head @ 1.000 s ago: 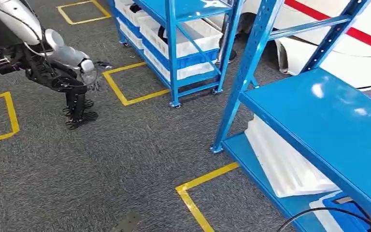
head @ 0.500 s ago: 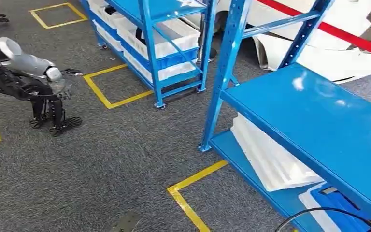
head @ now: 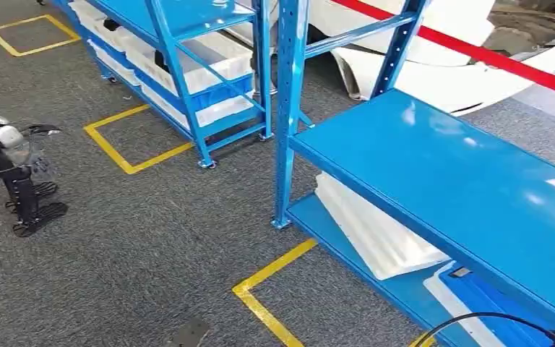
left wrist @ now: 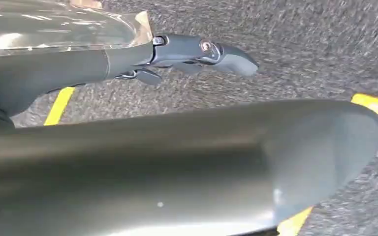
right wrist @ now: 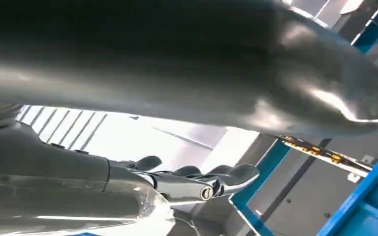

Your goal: Take the parts from the cabinet and place them on the table.

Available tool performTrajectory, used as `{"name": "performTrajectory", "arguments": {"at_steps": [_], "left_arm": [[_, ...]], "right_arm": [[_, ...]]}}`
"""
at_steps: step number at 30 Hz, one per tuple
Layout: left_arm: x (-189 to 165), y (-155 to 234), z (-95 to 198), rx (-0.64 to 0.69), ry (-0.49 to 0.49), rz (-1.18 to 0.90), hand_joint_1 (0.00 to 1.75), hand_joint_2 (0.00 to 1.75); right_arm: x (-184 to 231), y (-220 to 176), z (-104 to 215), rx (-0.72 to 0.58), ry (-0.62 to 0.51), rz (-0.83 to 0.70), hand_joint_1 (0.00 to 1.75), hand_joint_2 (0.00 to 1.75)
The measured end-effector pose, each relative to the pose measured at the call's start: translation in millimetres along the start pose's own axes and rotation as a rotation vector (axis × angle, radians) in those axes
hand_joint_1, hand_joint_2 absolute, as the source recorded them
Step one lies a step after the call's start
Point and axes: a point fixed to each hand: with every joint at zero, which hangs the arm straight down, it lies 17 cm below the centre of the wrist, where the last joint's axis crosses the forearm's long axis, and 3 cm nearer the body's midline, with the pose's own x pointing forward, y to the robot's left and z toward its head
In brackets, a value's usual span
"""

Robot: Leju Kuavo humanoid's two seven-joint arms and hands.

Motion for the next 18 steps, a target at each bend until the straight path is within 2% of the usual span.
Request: {"name": "performTrajectory", "arguments": {"at_steps": [18], "left_arm": [[1.2,-1.6,0.2,0.0,0.0,0.009,0.0,0.0]], "right_arm": [[1.6,-1.4,1.8,0.004,-0.004,0.002,0.0,0.0]]}}
